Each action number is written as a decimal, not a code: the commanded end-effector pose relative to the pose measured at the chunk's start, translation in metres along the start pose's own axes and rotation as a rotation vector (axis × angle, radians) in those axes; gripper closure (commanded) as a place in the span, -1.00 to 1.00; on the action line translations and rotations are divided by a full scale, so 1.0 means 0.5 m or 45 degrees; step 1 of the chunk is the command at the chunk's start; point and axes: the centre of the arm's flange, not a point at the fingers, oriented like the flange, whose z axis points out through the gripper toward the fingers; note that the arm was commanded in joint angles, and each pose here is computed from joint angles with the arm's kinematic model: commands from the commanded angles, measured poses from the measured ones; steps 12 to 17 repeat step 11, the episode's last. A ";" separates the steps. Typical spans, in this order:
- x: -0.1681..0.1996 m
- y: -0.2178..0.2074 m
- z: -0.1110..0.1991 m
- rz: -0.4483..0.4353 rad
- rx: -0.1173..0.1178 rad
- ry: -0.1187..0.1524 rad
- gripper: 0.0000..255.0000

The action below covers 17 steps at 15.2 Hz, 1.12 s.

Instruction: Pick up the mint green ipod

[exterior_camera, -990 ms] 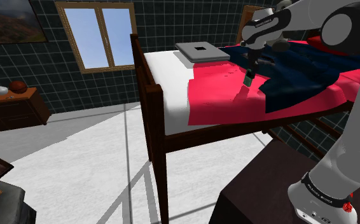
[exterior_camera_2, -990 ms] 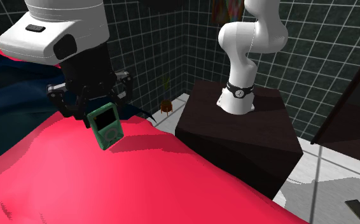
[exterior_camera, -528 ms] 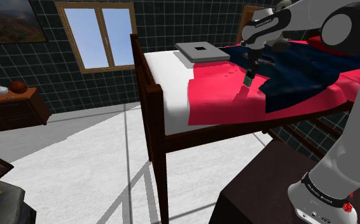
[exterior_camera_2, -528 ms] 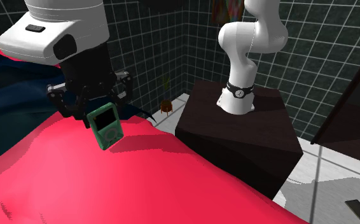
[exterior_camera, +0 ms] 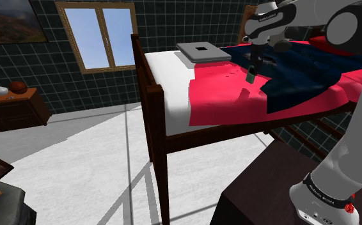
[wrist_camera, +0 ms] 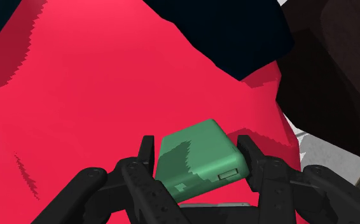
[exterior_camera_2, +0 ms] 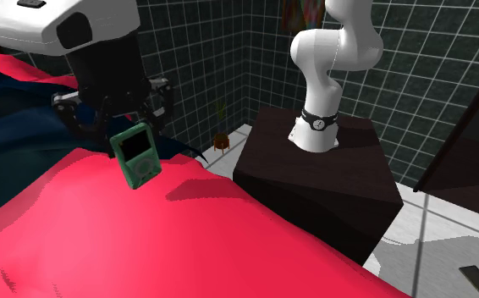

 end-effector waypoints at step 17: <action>-0.013 0.002 -0.107 0.000 0.000 0.000 1.00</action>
